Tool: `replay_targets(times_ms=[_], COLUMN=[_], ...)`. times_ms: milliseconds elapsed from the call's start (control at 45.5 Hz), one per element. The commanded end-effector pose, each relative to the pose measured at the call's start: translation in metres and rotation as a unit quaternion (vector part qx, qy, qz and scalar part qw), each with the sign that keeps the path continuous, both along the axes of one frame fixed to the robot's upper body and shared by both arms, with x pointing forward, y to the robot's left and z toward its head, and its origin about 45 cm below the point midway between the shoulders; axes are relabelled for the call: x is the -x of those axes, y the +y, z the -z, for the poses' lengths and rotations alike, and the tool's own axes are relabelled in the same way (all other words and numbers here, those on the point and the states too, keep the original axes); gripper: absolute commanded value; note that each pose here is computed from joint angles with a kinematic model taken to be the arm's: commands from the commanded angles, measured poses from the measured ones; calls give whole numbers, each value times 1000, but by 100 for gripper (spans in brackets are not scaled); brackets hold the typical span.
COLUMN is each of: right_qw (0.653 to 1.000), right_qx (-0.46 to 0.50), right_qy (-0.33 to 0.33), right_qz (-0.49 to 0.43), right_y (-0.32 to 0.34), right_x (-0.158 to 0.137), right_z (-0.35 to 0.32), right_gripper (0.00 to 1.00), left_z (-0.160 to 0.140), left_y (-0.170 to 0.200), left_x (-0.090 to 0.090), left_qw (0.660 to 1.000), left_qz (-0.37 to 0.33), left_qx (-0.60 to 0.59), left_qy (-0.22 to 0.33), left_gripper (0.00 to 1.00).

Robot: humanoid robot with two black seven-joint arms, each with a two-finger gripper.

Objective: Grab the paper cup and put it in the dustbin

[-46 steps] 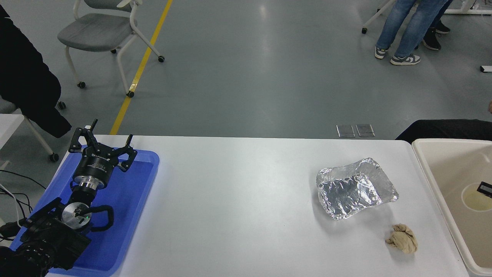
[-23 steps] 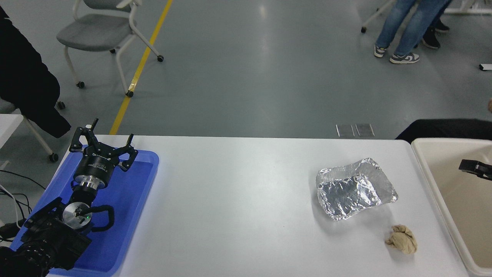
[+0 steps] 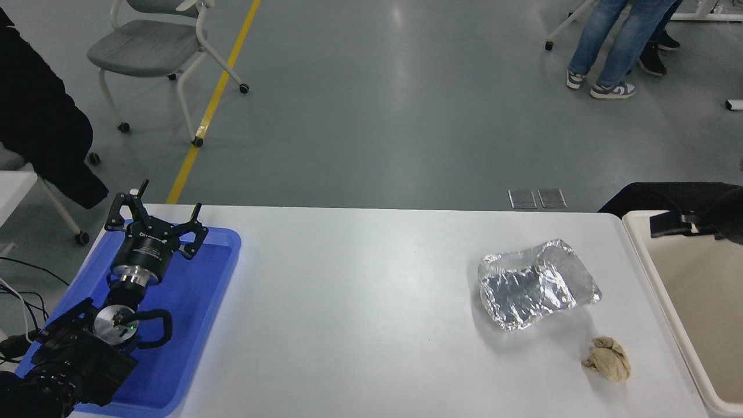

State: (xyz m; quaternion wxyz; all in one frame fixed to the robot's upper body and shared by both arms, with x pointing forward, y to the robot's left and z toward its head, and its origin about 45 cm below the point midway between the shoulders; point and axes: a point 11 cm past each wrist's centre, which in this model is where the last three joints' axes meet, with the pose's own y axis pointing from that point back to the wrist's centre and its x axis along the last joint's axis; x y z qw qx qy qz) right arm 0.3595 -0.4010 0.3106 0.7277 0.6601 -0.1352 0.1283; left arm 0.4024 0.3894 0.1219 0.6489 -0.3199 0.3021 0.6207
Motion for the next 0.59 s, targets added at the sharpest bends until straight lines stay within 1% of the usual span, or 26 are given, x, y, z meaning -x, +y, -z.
replay_targets(times_ms=[0, 110, 154, 286, 396, 571], right_qw=[998, 997, 996, 993, 989, 985], right_qx=[-16, -29, -33, -40, -62, -80], right_qy=[60, 67, 83, 109, 133, 151], right_qz=[-17, -18, -20, -29, -26, -30], right_y=[66, 93, 109, 127, 139, 153], right_x=[10, 7, 8, 13, 25, 41], right_z=[-32, -38, -38, -42, -51, -59], right_gripper=[100, 100, 100, 100, 100, 100], left_z=[0, 0, 1, 1, 1, 1], left_y=[1, 1, 1, 1, 1, 1], left_x=[1, 1, 1, 1, 1, 1], left_qw=[1000, 1000, 1000, 1000, 1000, 1000], left_qz=[-1, -1, -2, -2, -2, -2], left_qx=[-1, -1, -1, -1, -1, -1], left_qy=[0, 0, 1, 1, 1, 1], left_gripper=[100, 100, 100, 100, 100, 100])
